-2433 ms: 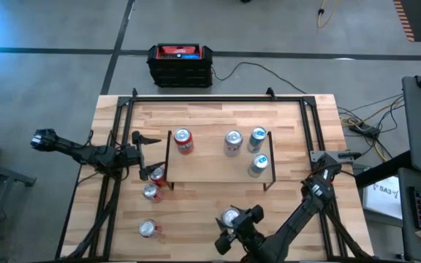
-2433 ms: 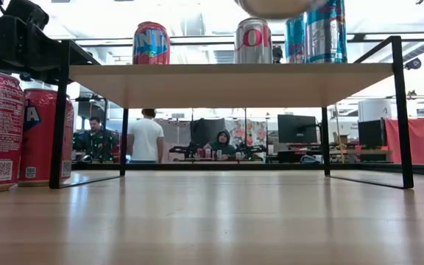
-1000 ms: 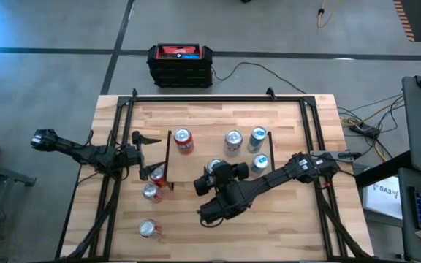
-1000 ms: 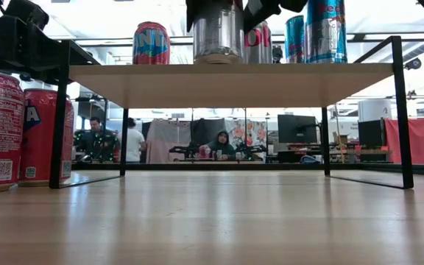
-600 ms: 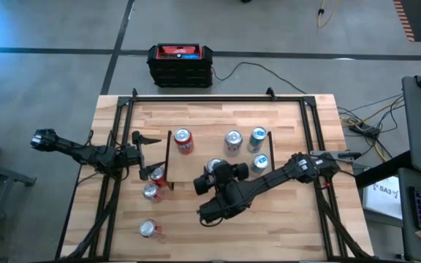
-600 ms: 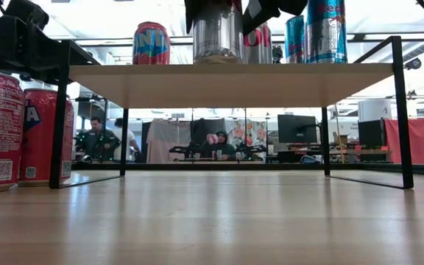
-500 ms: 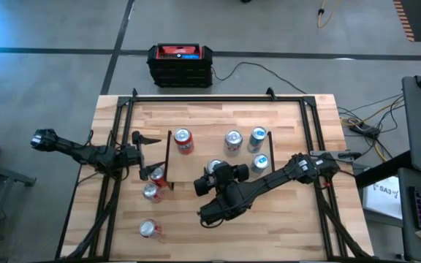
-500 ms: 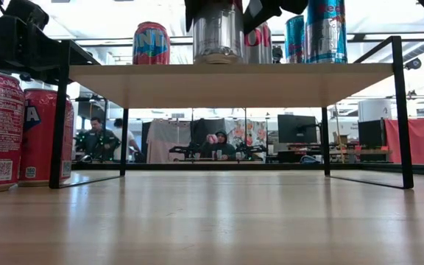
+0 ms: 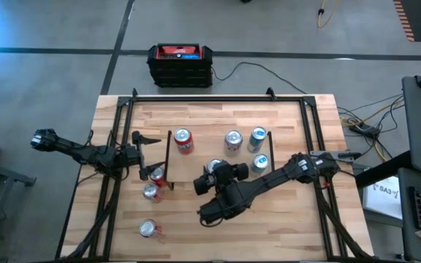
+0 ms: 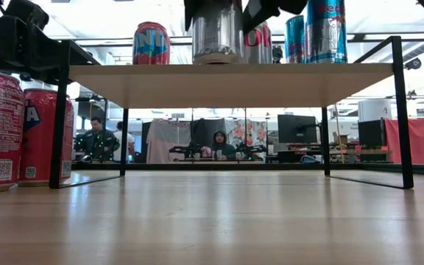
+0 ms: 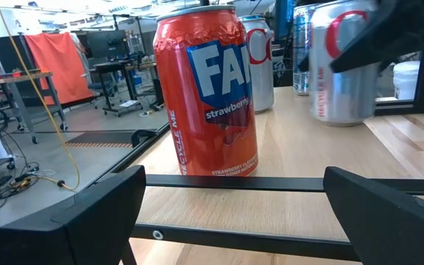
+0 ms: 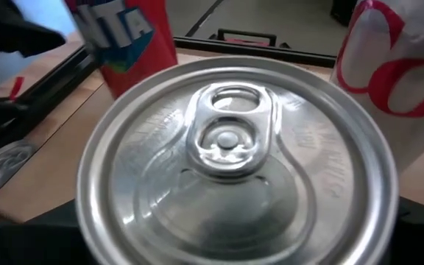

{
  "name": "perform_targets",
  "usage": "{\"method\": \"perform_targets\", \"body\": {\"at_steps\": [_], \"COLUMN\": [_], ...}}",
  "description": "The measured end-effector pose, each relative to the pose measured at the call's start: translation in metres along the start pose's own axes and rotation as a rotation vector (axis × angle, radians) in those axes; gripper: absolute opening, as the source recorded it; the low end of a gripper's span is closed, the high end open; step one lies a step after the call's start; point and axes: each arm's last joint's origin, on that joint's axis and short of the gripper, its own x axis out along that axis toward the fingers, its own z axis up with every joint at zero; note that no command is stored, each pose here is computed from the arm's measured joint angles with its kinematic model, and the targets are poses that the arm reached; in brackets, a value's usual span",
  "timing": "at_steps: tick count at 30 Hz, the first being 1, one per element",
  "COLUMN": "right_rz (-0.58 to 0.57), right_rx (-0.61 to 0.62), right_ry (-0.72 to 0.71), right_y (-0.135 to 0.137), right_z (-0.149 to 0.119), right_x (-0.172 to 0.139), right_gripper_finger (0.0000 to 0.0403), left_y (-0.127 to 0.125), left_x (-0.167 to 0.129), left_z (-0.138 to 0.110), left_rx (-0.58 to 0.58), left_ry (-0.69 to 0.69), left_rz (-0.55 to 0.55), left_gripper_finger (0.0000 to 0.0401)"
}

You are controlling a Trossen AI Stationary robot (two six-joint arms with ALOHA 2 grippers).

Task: Place canned beverage on shelf
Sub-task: Put the silver red soda can on the shelf aligned with the other silver red soda can

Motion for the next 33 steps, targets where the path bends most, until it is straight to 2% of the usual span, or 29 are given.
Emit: {"method": "perform_targets", "body": {"at_steps": [12,21,33], "right_rz": [-0.013,-0.014,0.024], "right_rx": [0.012,0.018,0.046], "right_ry": [-0.027,-0.027,-0.014], "right_y": [0.0,0.0,0.0], "right_z": [0.004,0.005,-0.007], "right_x": [0.007,0.007,-0.01], "right_gripper_finger": [0.0328,0.0397,0.04], "left_y": [0.0,0.0,0.0], "left_x": [0.0,0.0,0.0], "left_z": [0.0,0.0,0.0], "left_rx": [-0.001,0.0,0.0], "left_ry": [0.0,0.0,0.0], "left_rz": [0.0,0.0,0.0], "left_gripper_finger": [0.04,0.04,0.04]}}
